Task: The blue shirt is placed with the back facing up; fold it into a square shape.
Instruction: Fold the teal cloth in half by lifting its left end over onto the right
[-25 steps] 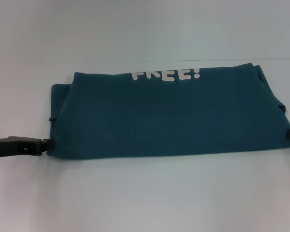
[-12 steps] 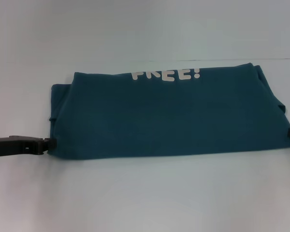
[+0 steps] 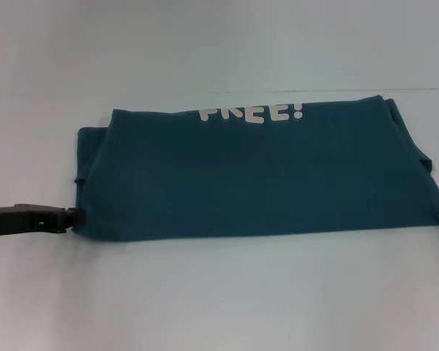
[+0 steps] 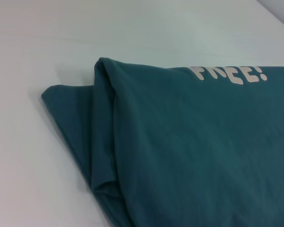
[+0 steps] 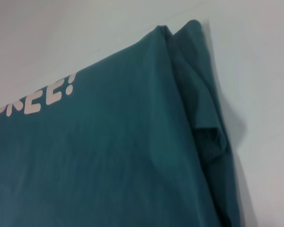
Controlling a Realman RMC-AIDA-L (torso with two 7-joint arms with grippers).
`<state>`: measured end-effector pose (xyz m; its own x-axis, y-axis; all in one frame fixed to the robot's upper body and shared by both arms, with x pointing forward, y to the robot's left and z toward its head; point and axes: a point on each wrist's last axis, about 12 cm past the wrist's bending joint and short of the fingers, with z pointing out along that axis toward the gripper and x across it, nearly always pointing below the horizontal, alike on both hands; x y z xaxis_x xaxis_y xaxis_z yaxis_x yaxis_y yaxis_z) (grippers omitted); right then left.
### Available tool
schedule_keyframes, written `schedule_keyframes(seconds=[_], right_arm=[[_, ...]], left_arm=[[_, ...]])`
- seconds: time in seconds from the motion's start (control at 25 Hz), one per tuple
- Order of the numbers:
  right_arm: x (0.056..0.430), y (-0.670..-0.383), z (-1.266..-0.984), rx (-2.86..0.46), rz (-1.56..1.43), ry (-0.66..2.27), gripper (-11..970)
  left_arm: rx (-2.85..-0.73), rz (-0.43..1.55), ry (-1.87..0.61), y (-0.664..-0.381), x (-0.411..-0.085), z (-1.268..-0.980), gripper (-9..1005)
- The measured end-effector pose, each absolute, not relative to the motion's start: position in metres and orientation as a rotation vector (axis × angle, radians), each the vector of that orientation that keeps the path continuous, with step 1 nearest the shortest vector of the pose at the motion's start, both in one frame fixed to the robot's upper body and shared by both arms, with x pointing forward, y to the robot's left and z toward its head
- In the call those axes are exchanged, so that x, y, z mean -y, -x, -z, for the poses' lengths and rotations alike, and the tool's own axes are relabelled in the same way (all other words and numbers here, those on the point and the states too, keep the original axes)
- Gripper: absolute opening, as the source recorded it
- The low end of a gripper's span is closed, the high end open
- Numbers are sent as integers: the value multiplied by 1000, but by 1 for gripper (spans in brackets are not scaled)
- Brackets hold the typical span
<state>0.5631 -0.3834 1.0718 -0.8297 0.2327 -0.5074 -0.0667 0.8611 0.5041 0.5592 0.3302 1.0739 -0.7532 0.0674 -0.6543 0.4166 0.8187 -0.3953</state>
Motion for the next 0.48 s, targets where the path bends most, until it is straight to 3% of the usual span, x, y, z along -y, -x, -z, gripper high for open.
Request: schedule_keyframes(seconds=[0.24, 0.48], right_arm=[[382, -563, -1071, -2459, -690, -111, 65], [385, -561, -1071, -2452, -686, -120, -1]], left_arm=[[-2348, 705, -354, -560, -330, -1075, 1], [-2346, 697, -348, -561, -331, -1075, 8]])
